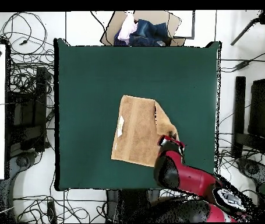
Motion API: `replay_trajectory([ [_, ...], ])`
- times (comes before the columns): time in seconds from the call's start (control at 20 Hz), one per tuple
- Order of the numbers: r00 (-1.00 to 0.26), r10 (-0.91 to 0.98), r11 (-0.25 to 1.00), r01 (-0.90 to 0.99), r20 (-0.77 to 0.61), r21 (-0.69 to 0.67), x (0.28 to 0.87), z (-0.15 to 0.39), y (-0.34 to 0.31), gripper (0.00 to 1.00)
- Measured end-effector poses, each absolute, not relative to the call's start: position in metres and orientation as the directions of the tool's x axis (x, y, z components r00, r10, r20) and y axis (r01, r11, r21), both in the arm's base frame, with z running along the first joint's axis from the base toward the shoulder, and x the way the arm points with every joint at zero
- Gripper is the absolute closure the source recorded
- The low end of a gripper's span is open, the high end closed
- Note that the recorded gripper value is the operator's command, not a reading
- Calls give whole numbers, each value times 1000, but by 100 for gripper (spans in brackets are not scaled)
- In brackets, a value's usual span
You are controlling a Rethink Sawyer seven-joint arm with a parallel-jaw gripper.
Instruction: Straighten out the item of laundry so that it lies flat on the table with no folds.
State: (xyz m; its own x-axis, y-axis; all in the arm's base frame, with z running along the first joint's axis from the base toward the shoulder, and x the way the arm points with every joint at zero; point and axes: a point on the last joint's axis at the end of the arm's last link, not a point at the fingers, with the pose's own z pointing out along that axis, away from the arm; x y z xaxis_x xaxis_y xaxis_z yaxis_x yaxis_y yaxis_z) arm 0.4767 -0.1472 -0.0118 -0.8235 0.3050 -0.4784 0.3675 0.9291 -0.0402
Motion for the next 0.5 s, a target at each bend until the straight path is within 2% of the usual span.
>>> replay_trajectory([
  [0.5,-825,258,932,349,-502,-95,495,-13,-209,100],
])
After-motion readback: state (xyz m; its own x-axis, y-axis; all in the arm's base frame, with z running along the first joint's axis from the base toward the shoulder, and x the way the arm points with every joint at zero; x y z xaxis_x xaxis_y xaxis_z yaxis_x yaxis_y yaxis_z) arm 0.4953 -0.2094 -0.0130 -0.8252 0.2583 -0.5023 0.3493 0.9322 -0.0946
